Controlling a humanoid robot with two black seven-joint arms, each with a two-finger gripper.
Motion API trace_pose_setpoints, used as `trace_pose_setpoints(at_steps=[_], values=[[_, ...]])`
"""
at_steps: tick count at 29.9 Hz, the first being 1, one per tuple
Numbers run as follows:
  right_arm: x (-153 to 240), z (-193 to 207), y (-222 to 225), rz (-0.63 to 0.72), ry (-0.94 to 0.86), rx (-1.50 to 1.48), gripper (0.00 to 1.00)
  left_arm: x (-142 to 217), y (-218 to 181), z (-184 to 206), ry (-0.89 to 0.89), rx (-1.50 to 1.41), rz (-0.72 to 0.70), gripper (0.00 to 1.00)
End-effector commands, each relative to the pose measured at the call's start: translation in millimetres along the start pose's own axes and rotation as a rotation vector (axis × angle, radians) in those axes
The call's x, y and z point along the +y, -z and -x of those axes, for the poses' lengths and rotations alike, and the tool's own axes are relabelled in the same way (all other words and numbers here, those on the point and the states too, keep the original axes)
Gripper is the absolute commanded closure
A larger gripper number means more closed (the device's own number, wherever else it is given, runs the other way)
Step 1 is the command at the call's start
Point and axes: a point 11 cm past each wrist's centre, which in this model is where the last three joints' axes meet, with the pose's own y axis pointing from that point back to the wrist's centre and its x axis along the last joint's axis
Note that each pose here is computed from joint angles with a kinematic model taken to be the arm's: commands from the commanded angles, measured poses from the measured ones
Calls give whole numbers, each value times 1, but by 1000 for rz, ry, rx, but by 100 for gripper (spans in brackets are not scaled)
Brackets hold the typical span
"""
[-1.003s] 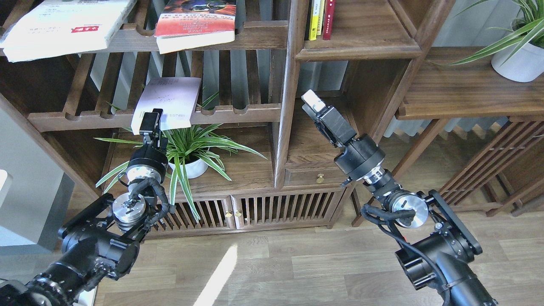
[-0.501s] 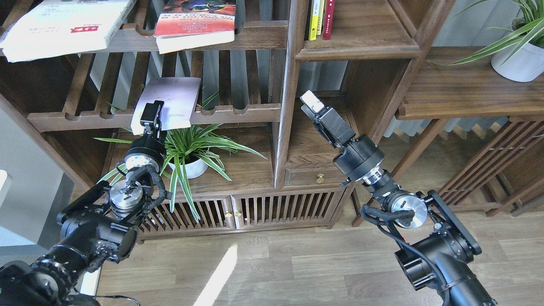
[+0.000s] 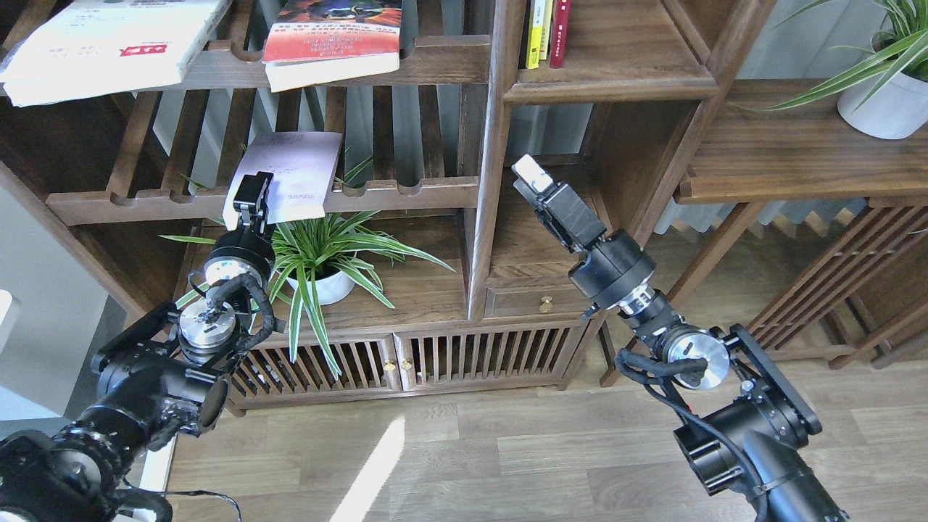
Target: Organize books on shelf
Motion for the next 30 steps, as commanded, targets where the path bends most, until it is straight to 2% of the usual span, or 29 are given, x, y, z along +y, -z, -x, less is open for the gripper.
trace_pose_setpoints(at_steps=[1,6,21,27,30], values=[[0,0,0,0,0,0,1,0,0,0,1,-1,1,18],[0,0,0,0,1,-1,1,0,0,1,3,-2,-1,22],[0,0,2,-4,0,1,1,-7,-14,0,-25,-44,31,20],[1,-1,1,-3,-5,-1,1,-7,-14,2,-8,-35,37,31],[1,-1,0,-1,-4,-1,1,-4,-14,2,36,-23,37,46]])
